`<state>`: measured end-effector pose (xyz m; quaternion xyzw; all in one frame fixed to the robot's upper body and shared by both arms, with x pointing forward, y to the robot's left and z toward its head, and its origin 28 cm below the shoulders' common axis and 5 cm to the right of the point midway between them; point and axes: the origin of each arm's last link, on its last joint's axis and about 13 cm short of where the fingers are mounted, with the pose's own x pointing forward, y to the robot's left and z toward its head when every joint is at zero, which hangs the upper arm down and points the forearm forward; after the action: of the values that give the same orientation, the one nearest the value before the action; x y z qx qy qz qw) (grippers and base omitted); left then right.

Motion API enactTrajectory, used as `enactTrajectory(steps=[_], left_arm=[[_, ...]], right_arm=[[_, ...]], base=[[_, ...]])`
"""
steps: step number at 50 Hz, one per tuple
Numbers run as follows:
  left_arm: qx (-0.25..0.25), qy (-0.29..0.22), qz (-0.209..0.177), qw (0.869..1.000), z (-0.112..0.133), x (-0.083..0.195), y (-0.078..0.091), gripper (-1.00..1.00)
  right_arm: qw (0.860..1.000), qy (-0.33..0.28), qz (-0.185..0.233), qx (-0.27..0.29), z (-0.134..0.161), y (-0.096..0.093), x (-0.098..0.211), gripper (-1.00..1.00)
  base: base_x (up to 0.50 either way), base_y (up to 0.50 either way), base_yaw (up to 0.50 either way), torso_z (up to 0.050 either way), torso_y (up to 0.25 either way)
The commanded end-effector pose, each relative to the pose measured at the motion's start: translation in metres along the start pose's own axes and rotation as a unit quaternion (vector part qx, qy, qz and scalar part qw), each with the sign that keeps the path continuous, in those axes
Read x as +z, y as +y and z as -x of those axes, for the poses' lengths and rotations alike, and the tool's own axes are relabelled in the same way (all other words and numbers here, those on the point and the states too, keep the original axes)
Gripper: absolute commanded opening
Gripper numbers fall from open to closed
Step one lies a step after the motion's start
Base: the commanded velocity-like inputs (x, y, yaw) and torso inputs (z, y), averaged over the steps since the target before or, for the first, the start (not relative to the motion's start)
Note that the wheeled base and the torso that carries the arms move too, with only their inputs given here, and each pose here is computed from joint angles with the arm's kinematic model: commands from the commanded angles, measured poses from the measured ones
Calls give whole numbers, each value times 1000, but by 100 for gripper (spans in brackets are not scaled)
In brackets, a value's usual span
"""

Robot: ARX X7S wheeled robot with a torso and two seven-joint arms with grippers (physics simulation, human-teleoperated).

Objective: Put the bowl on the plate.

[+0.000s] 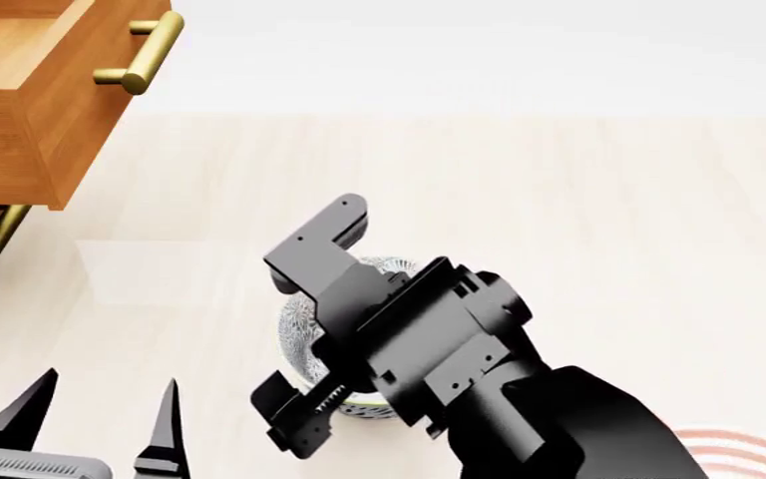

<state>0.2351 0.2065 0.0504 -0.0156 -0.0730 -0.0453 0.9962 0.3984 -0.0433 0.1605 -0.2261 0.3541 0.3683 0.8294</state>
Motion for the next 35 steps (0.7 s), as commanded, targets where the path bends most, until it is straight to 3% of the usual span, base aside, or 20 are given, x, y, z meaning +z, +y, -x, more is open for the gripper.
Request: enactTrajectory(steps=[1,4,5,7,35], left_arm=[[-1,-2,0,1000,-2,17,-1,100],[-1,-2,1,1000,0,1,0,100],[-1,-2,0,1000,-2,16,-1,100],[-1,-3,0,1000,1,3,0,100],[-3,-3,0,1000,0,2,-1,100]], right_arm=[[1000,9,-5,-7,-1,-1,-5,100],[1000,15,-3,-8,-3,0,-7,100],[1000,17,-3,-7,-4,1,-8,100],[1000,19,-3,-5,-5,1,-9,100],[999,38,2,2,-12,6,-20,100]], base=[[0,0,0,0,0],[0,0,0,0,0],[0,0,0,0,0],[0,0,0,0,0],[0,0,0,0,0]])
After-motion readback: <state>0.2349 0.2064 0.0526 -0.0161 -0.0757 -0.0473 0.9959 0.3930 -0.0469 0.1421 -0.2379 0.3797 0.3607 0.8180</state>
